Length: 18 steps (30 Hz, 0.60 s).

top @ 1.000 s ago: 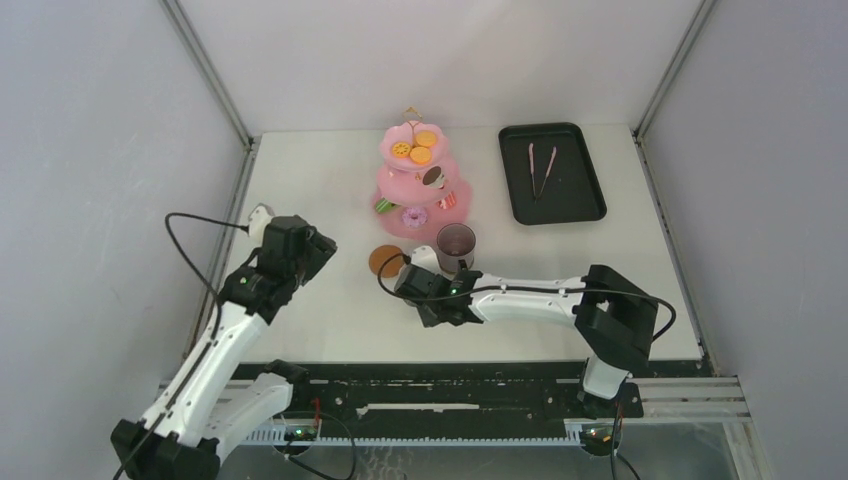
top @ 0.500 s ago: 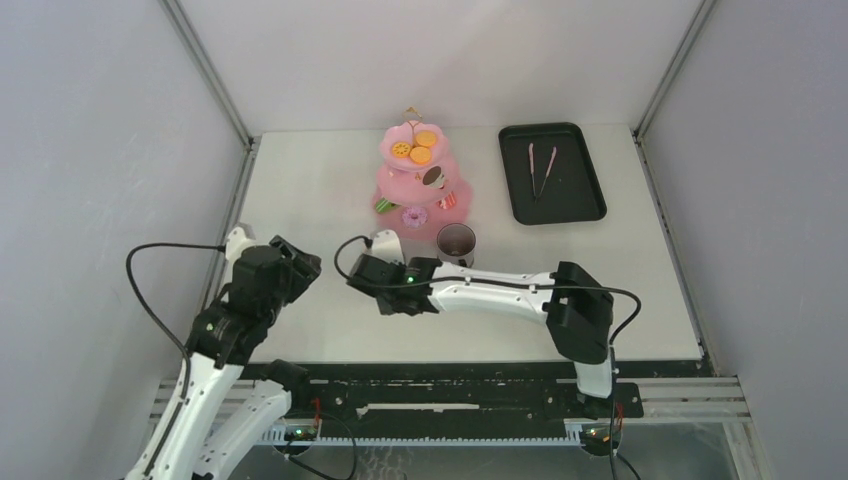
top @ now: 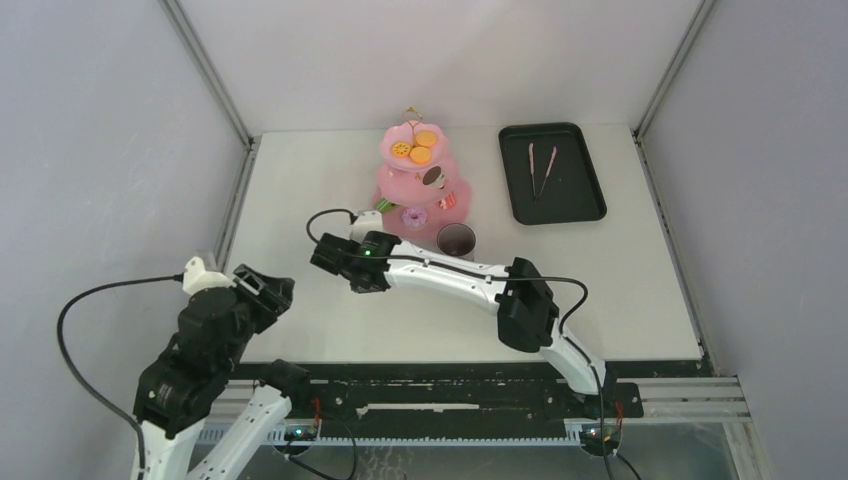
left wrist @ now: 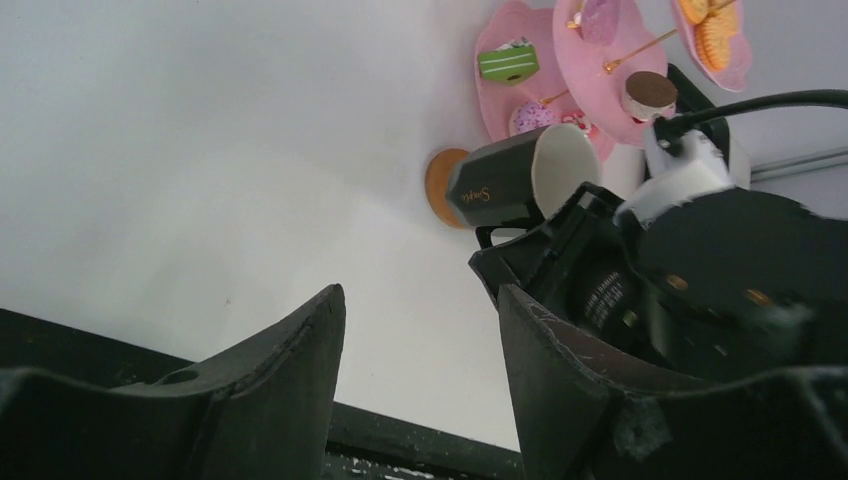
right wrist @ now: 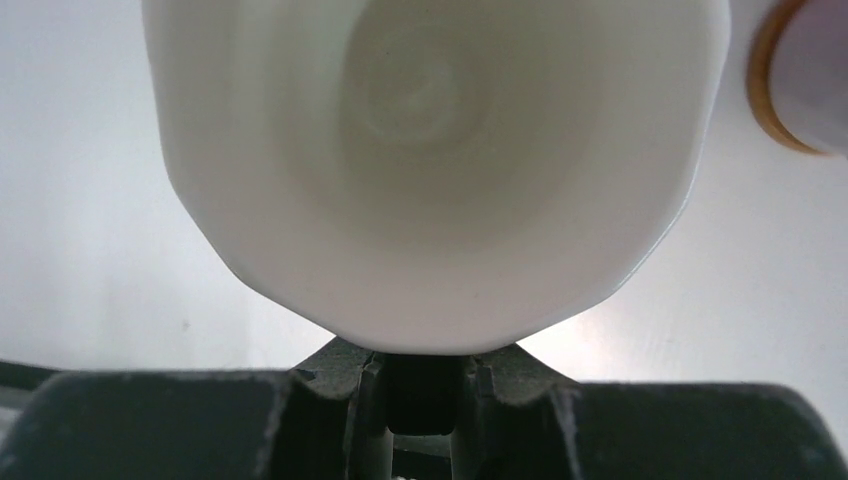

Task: Serve the afternoon tea

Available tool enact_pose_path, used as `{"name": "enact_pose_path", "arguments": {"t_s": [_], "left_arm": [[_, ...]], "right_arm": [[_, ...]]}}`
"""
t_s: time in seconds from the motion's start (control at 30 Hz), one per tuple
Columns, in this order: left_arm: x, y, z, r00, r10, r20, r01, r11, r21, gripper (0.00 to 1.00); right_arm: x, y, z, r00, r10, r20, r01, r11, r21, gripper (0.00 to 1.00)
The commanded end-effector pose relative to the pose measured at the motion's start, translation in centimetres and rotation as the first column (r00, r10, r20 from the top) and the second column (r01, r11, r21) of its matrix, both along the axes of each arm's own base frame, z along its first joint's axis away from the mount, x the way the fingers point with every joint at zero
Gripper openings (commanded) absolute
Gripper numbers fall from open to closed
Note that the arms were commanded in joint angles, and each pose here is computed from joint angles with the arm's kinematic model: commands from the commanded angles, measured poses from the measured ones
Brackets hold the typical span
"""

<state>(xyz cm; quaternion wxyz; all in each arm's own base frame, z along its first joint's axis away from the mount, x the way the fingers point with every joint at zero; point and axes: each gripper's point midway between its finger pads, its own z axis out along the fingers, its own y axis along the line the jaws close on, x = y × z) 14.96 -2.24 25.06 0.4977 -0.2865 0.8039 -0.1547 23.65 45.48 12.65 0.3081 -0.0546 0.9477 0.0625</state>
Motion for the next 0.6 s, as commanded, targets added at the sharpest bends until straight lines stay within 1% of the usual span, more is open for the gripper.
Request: {"name": "enact_pose_path", "arguments": {"t_s": [0.0, 0.2, 0.43, 0.57], "left_arm": [[-2.4, 0.3, 2.5, 0.998, -0.056, 0.020, 0.056, 0.998, 0.003, 0.62], [-4.5, 0.4, 4.5, 0.995, -0.092, 0.037, 0.093, 0.996, -0.020, 0.62], [-4.8, 0.4, 5.1, 0.993, -0.101, 0.056, 0.102, 0.994, -0.025, 0.62], [-4.9, 0.4, 5.3, 0.993, -0.100, 0.064, 0.102, 0.994, -0.029, 0.62]], "right_arm": [[2.0, -2.3, 2.8, 0.986, -0.161, 0.038, 0.159, 0.986, 0.044, 0.00], [2.4, -2.5, 2.4, 0.979, -0.202, 0.024, 0.201, 0.978, 0.052, 0.00], [2.4, -2.6, 1.0, 0.978, -0.208, 0.018, 0.208, 0.978, 0.014, 0.00], [2.7, -2.3, 0.4, 0.981, -0.192, 0.028, 0.192, 0.981, 0.021, 0.00]]}}
